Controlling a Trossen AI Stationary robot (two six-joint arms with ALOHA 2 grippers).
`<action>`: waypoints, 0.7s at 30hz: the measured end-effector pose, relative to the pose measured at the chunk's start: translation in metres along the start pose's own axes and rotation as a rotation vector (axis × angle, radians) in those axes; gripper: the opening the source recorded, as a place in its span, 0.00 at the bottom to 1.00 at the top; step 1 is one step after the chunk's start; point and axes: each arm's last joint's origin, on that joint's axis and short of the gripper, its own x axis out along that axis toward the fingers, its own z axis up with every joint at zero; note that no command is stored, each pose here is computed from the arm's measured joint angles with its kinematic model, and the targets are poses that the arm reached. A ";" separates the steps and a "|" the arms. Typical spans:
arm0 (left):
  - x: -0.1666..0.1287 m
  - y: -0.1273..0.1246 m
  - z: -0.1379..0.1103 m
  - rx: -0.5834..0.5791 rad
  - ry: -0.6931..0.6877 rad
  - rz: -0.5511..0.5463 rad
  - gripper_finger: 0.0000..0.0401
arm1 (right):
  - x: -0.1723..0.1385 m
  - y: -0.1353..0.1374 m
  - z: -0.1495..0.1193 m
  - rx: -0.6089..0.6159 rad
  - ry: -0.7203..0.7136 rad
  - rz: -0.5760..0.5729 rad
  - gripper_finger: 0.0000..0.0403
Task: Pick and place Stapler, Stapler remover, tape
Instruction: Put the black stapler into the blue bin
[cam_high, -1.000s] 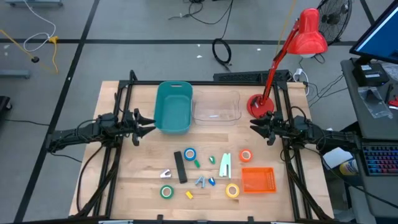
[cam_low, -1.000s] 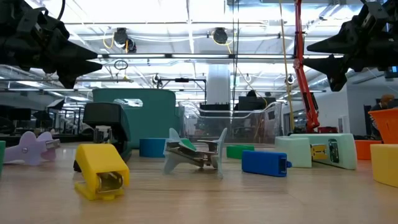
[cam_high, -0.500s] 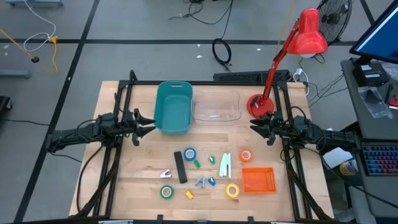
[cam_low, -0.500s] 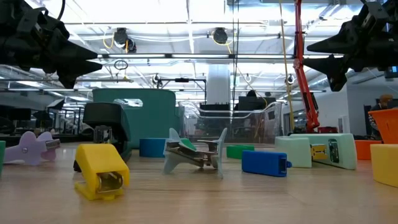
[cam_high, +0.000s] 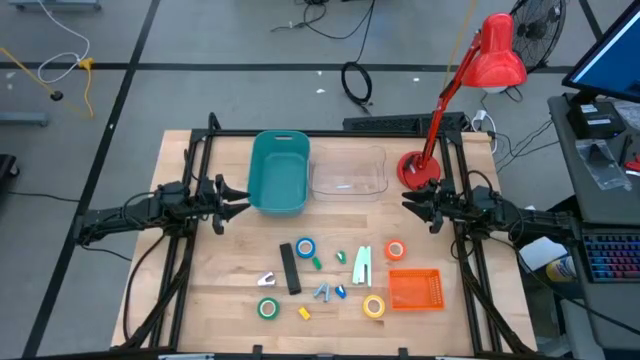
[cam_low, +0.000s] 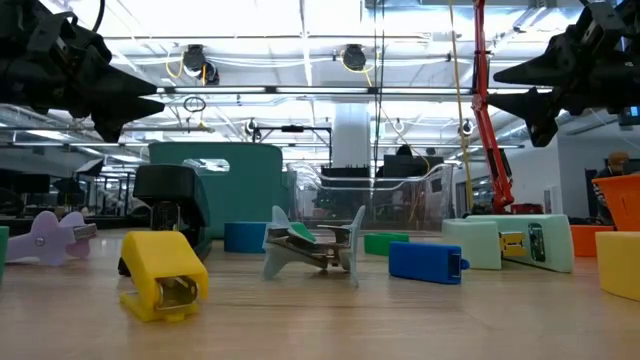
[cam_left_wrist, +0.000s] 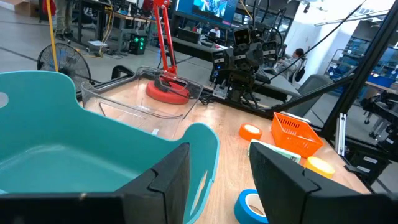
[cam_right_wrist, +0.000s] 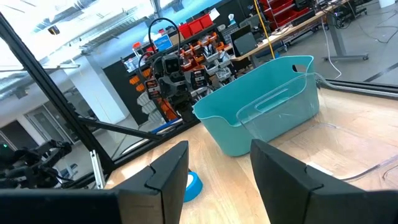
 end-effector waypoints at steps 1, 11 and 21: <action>0.000 0.000 0.000 0.000 0.000 0.000 0.42 | 0.000 0.000 0.000 0.016 -0.001 0.000 0.42; 0.000 0.000 0.000 0.000 -0.002 -0.001 0.42 | 0.000 0.000 0.000 0.069 -0.001 0.000 0.42; -0.001 -0.004 0.012 -0.218 -0.116 -0.063 0.42 | 0.000 0.000 0.000 0.092 -0.001 -0.001 0.42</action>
